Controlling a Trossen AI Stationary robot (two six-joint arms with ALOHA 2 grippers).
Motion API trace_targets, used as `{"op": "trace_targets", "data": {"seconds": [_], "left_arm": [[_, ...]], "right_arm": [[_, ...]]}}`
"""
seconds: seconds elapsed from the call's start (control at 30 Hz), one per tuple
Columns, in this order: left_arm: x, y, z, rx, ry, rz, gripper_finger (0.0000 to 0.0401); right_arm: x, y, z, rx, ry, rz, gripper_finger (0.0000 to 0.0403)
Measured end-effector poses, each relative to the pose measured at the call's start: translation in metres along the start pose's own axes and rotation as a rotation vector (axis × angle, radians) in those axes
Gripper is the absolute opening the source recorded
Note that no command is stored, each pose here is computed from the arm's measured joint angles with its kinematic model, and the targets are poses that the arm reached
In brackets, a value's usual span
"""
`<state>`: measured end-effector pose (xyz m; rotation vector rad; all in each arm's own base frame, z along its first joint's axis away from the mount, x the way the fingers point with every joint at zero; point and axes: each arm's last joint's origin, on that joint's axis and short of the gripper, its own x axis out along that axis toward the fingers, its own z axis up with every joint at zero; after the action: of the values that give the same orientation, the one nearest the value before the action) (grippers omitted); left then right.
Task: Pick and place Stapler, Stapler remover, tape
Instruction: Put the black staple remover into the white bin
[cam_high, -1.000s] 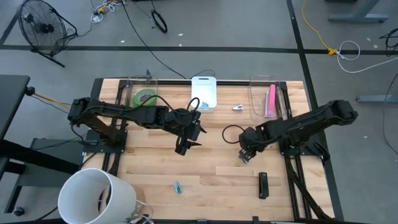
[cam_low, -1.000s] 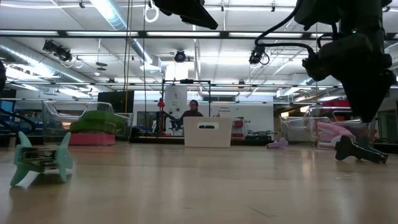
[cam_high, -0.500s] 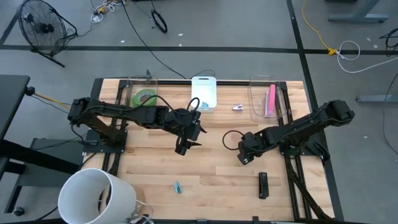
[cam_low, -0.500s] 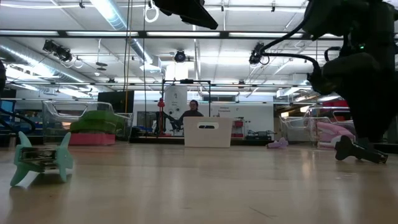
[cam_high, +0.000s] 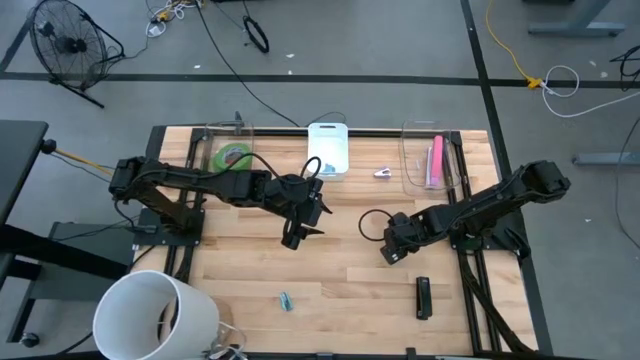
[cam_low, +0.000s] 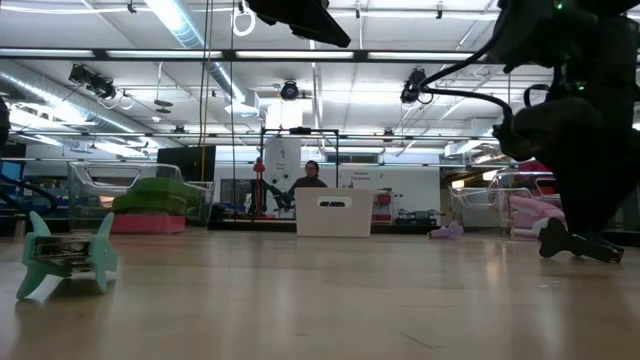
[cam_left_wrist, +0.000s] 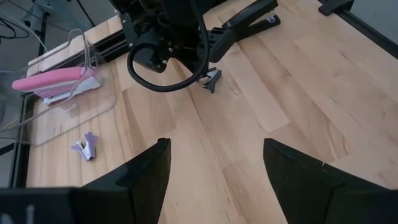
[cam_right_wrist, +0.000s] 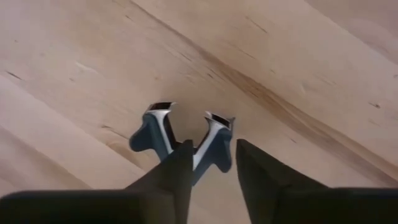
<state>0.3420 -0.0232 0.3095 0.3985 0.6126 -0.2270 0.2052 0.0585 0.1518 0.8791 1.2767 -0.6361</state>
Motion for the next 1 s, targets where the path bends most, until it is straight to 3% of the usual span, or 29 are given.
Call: {"op": "trace_targets", "data": {"seconds": [0.37, 1.0], "left_arm": [[0.0, 0.0, 0.0, 0.0, 0.0, 0.0, 0.0257], [0.0, 0.0, 0.0, -0.001, -0.001, 0.0, 0.0257]], "right_arm": [[-0.001, 0.002, 0.001, -0.002, -0.008, 0.017, 0.0015], [-0.013, 0.006, 0.002, -0.027, -0.036, 0.134, 0.0]]}}
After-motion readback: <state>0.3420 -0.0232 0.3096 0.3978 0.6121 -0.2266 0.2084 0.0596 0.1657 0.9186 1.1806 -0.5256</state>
